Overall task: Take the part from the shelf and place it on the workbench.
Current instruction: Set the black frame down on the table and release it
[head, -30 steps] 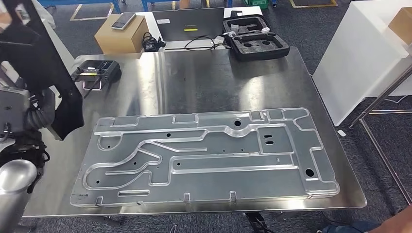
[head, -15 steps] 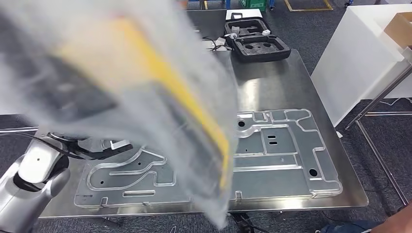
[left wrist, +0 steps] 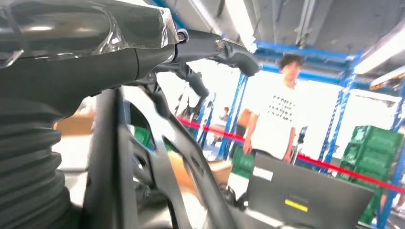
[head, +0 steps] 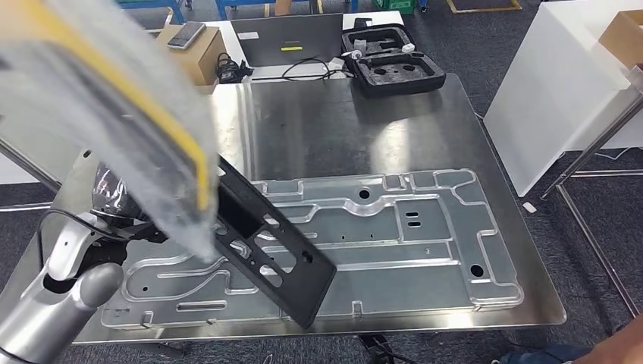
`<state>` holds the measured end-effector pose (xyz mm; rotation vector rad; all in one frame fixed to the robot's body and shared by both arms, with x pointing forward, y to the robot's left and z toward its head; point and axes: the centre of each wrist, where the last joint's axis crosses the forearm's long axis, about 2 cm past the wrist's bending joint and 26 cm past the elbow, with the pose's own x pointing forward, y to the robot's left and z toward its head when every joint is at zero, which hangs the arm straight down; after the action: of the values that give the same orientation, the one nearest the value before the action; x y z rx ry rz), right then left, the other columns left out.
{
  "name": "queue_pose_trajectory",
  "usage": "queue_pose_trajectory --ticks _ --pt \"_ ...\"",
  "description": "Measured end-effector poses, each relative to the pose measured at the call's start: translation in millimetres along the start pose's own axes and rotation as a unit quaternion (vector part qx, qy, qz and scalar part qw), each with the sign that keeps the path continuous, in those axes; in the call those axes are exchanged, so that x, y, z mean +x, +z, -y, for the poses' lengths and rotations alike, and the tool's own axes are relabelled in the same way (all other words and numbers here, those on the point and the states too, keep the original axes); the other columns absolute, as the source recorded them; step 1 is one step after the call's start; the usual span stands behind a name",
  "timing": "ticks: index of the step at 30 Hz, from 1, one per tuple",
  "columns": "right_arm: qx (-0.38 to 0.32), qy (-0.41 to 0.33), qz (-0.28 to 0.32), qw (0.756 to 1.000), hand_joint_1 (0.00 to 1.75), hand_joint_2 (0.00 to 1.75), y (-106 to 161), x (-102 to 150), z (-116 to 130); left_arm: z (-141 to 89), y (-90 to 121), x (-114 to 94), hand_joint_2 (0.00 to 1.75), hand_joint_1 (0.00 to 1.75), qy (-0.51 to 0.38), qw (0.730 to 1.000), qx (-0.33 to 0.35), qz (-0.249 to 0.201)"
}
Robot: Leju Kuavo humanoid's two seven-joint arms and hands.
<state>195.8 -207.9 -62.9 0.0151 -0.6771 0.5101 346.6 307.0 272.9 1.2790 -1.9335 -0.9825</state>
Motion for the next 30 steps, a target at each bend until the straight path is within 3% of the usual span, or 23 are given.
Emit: queue_pose_trajectory --ticks 7,14,30 --pt "-0.004 -0.003 -0.003 1.000 0.00 1.75 0.6 -2.2 -1.0 4.3 1.1 -15.5 0.00 0.00 0.055 0.994 0.013 -0.096" --pt "-0.004 -0.002 -0.006 1.000 0.00 1.75 1.0 -4.0 -1.1 -11.4 -4.0 -38.0 0.00 0.00 0.067 0.986 0.047 -0.148" --pt "-0.006 0.003 -0.009 1.000 0.00 1.75 1.7 -7.6 0.8 -28.1 -5.5 -59.3 0.00 0.00 0.052 0.979 0.072 -0.185"
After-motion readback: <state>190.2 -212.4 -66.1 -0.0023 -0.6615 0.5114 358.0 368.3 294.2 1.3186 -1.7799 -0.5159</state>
